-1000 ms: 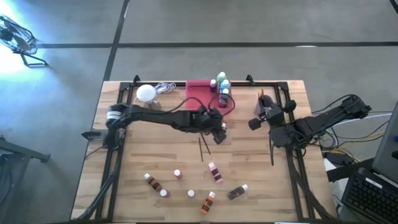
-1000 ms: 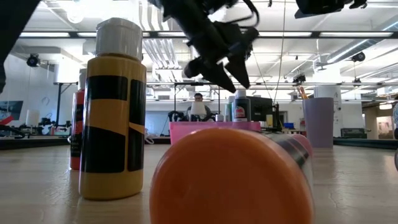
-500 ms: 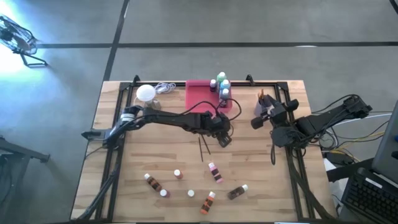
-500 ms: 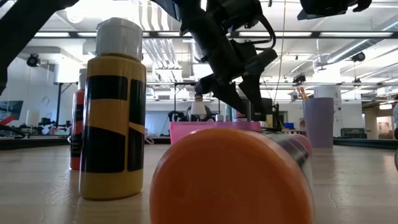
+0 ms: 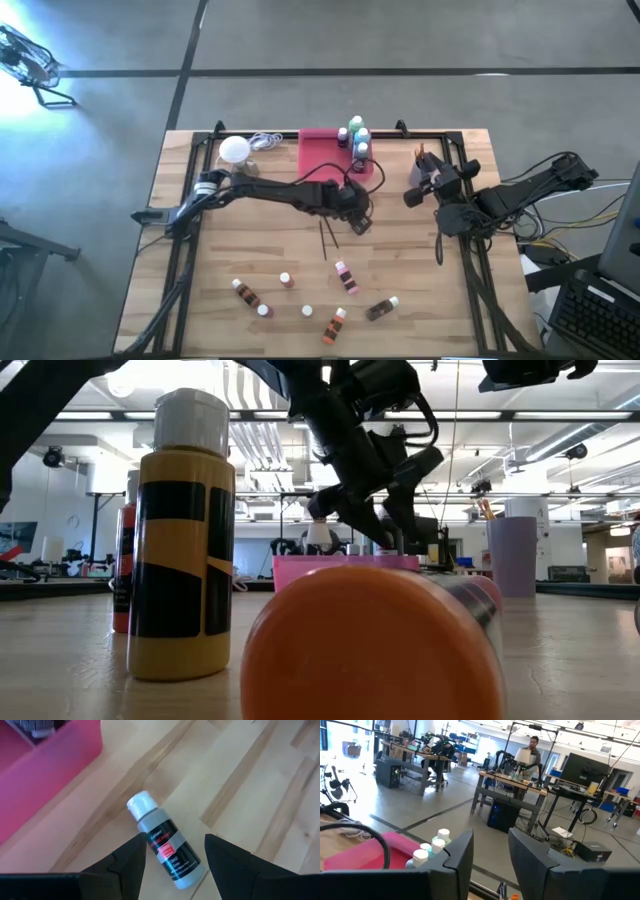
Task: Pick & Place Paint Supplies
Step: Put the grey black paint bottle into the pink bin
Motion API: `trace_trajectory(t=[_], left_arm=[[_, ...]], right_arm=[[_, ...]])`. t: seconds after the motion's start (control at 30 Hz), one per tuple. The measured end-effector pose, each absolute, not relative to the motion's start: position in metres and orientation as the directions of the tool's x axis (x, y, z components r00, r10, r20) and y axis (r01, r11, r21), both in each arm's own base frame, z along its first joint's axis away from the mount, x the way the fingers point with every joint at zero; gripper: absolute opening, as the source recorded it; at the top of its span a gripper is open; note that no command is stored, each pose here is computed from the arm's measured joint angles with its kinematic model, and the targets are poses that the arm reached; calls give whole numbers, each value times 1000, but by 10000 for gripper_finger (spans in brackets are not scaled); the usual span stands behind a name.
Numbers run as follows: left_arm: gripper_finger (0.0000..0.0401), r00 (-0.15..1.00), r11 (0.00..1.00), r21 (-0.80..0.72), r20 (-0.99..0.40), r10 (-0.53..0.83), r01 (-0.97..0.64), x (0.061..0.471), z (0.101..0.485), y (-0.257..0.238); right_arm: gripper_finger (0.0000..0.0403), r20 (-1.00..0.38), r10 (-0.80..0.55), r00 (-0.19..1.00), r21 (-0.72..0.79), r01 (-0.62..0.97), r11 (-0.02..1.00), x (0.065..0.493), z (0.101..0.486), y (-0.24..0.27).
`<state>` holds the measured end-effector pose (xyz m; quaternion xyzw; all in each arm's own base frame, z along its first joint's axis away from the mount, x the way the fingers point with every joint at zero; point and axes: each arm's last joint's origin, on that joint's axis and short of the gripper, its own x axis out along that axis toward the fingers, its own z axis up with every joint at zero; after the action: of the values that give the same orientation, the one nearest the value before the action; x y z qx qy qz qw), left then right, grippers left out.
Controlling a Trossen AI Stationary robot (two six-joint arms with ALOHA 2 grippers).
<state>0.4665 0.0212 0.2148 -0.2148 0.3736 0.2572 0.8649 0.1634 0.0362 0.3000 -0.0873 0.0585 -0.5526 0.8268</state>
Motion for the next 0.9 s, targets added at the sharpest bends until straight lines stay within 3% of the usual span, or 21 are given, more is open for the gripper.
trace_trajectory(t=[0.63,0.9], left_arm=[[207,655,742,-287,-709,261,-606,460,172,21],[209,659,749,-307,-719,221,-587,464,156,20]], right_arm=[[82,0,-924,383,-207,904,375,163,300,36],[99,0,-924,383,-206,904,375,163,300,36]])
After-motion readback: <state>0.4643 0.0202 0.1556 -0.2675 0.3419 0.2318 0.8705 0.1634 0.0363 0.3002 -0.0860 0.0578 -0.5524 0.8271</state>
